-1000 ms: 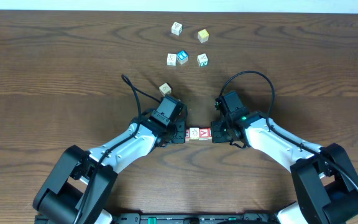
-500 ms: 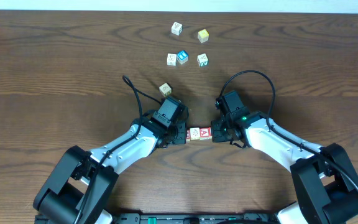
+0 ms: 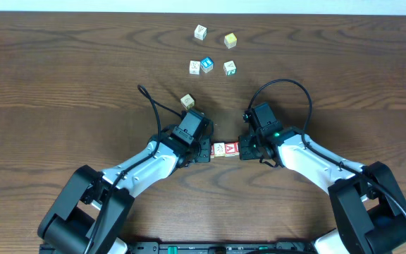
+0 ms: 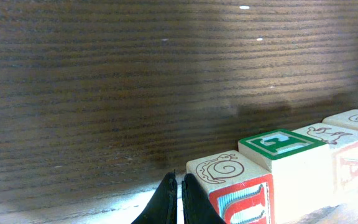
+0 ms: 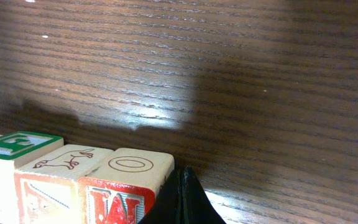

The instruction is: Lift 4 blocks

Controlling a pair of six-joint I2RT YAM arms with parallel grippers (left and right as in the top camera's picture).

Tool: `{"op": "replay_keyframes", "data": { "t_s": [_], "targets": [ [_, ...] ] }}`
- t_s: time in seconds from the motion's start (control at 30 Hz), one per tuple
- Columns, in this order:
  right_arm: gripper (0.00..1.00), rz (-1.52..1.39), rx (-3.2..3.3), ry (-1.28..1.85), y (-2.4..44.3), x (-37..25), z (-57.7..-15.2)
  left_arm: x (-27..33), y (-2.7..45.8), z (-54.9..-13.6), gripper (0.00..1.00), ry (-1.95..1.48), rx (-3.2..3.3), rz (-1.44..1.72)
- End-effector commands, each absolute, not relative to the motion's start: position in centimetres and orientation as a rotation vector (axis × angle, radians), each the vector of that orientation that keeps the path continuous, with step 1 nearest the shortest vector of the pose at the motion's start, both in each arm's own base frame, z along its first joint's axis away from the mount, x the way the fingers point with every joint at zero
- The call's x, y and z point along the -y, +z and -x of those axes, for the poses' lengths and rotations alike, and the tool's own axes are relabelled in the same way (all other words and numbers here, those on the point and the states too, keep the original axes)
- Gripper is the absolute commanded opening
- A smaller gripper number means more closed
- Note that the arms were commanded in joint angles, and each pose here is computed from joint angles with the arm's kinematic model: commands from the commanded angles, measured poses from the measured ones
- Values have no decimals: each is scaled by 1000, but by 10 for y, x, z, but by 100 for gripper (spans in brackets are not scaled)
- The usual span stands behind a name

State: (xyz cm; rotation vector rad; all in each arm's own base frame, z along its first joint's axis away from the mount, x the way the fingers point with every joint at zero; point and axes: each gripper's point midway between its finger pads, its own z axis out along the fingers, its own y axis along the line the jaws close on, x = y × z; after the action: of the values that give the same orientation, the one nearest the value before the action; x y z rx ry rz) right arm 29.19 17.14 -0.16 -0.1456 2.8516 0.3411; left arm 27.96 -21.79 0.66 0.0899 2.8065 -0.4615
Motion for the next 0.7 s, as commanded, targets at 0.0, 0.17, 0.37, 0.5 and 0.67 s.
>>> {"op": "replay_keyframes", "data": {
  "t_s": [0.0,0.17,0.37,0.5,0.67],
  "targets": [
    [1,254,-2879,622,5,-215,-270,241,11,-270,7,-607,-2816,-129],
    [1,256,-2873,630,6,-216,-270,243,12,-270,7,-623,-2818,-120],
    [1,265,-2863,671,8,-221,-271,246,14,-271,7,-654,-2811,-95],
    [1,267,-2863,676,9,-221,-270,247,14,-271,7,-657,-2810,-87],
    [1,272,-2859,698,10,-224,-270,247,15,-272,7,-661,-2805,-88]
  ]
}}
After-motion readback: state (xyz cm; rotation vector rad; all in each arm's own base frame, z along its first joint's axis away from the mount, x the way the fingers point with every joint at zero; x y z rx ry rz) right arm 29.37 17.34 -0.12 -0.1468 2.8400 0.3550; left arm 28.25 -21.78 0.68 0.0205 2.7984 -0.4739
